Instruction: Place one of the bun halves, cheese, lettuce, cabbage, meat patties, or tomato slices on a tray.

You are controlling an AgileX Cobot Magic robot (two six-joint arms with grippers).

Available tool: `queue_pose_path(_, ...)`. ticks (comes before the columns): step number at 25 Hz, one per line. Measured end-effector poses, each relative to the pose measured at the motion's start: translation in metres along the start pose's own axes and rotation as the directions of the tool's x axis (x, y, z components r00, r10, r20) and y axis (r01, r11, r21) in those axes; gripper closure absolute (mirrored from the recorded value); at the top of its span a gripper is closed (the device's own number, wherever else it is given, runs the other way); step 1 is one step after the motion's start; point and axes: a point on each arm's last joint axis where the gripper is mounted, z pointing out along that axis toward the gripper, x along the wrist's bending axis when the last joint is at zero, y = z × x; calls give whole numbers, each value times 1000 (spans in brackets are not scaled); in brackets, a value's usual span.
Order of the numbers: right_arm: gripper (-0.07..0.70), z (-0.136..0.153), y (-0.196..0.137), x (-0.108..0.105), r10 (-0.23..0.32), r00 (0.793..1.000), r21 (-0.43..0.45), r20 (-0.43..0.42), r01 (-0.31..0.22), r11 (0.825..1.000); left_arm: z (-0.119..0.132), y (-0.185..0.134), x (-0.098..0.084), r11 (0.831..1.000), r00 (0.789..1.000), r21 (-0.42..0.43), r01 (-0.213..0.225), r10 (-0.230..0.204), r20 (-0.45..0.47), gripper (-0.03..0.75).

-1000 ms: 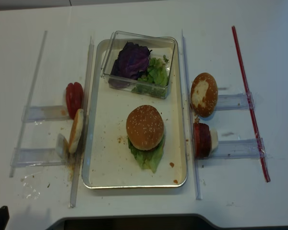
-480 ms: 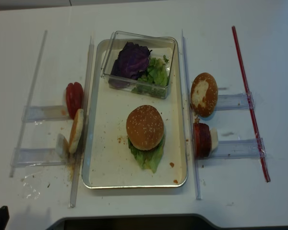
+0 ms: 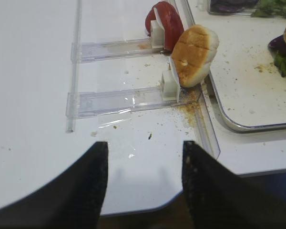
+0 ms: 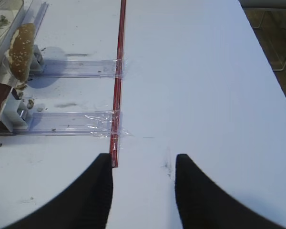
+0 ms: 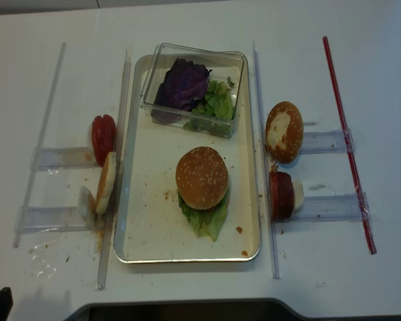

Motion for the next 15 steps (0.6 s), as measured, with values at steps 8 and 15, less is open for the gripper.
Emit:
queue_pose_path(8, 301, 0, 0, 0, 0, 1000, 0, 0, 0, 1000, 0, 0, 0, 1000, 1000, 0, 0, 0, 0, 375)
queue_pose_path(15, 301, 0, 0, 0, 0, 1000, 0, 0, 0, 1000, 0, 0, 0, 1000, 1000, 0, 0, 0, 0, 375)
